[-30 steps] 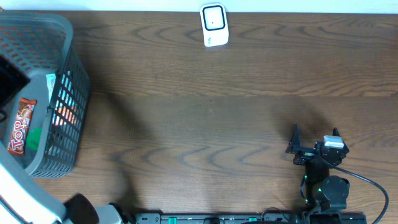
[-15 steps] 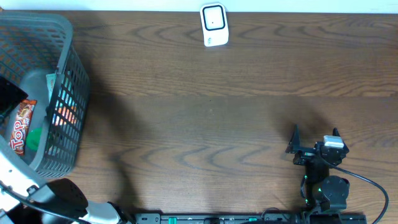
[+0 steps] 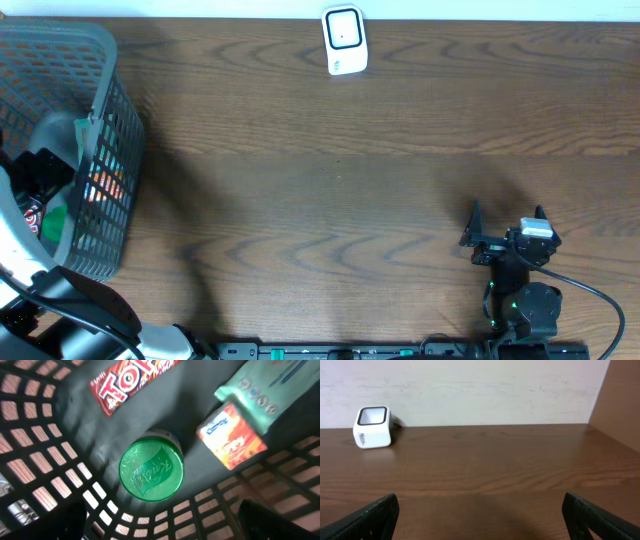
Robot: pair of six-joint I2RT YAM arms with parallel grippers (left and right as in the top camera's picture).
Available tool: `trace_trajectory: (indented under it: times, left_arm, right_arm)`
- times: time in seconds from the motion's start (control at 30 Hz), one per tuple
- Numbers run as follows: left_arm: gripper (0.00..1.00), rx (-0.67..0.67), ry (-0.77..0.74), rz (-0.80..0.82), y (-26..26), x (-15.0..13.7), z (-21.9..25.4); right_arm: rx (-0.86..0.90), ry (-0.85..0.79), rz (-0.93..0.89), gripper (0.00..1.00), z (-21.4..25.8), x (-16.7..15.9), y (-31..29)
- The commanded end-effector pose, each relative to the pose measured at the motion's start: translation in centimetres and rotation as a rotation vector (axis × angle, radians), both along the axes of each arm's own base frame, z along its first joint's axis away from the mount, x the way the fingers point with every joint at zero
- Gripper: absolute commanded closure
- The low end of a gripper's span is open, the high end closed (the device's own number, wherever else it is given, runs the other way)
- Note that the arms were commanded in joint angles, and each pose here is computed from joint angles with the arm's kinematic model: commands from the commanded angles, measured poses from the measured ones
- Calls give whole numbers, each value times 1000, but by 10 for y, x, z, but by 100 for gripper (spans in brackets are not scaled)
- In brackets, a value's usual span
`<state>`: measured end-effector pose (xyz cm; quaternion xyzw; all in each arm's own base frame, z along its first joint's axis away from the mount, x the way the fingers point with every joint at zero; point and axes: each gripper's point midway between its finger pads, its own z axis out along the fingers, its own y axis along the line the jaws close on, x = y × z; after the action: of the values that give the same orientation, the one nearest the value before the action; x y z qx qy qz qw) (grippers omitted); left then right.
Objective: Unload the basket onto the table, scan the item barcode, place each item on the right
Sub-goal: 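Grasp the Knorr jar with the left gripper and lift it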
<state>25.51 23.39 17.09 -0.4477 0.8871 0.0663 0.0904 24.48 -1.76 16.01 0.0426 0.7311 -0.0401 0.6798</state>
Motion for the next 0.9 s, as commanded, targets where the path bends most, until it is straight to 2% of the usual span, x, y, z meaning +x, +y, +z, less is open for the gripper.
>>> trace_trajectory:
  times: [0.0, 0.87]
  left_arm:
    - [0, 18, 53, 4, 4, -10, -20]
    - [1, -172, 273, 32, 2, -26, -128]
  right_arm:
    - [-11, 3, 9, 1, -1, 0, 2]
    - [-11, 3, 9, 1, -1, 0, 2]
